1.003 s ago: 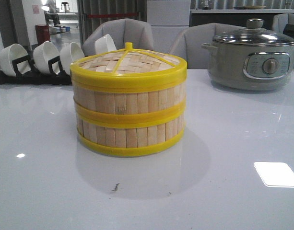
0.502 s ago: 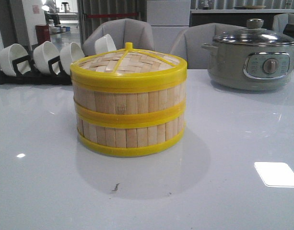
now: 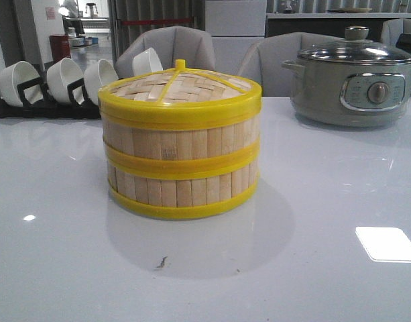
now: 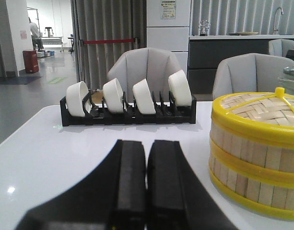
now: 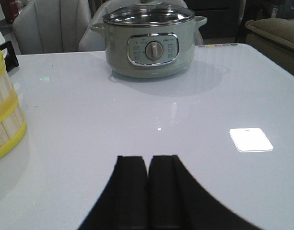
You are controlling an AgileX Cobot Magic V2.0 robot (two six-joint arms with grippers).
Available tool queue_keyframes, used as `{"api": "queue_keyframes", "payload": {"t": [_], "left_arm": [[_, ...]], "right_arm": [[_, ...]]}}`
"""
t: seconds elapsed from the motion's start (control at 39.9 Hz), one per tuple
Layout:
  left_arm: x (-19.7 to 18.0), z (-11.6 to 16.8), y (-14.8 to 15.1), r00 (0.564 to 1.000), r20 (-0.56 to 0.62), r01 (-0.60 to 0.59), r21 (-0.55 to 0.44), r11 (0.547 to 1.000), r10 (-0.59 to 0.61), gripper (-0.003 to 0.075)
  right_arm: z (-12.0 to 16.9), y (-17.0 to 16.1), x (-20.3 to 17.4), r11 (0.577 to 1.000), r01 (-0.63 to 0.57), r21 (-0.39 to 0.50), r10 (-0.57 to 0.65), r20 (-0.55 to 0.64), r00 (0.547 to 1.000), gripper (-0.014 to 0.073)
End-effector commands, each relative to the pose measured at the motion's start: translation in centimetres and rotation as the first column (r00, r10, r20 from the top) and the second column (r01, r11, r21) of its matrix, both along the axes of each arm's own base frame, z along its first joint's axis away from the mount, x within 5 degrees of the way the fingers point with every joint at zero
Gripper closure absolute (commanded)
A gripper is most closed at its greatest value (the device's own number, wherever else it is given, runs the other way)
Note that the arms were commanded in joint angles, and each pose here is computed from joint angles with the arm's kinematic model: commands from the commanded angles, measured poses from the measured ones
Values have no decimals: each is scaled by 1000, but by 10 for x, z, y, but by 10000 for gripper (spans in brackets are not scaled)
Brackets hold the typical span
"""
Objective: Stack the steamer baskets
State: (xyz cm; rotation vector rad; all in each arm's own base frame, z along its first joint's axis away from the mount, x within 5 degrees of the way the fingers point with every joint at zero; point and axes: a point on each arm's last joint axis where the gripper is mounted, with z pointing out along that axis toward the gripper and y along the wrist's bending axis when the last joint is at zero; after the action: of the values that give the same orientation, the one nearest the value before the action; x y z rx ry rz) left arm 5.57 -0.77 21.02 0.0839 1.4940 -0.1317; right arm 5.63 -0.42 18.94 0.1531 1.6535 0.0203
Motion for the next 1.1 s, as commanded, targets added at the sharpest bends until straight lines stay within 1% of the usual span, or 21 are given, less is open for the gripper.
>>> {"api": "queue_keyframes", "payload": {"t": [0.0,0.25,0.45,1.08], "left_arm": [[-2,9,-1,995,101,15,-16,1000,-13,636],[-2,9,-1,995,101,15,-16,1000,-13,636],[-2,9,-1,995,101,15,-16,1000,-13,636],[-2,9,-1,995,101,15,-16,1000,-13,636]], "right_arm": [[15,0,-2,1000,9,-11,-8,129,992,561],[15,0,-2,1000,6,-11,-5,129,992,561],[15,1,-2,1000,-25,-11,26,129,991,561],[15,1,-2,1000,-25,-11,27,128,991,561]]}}
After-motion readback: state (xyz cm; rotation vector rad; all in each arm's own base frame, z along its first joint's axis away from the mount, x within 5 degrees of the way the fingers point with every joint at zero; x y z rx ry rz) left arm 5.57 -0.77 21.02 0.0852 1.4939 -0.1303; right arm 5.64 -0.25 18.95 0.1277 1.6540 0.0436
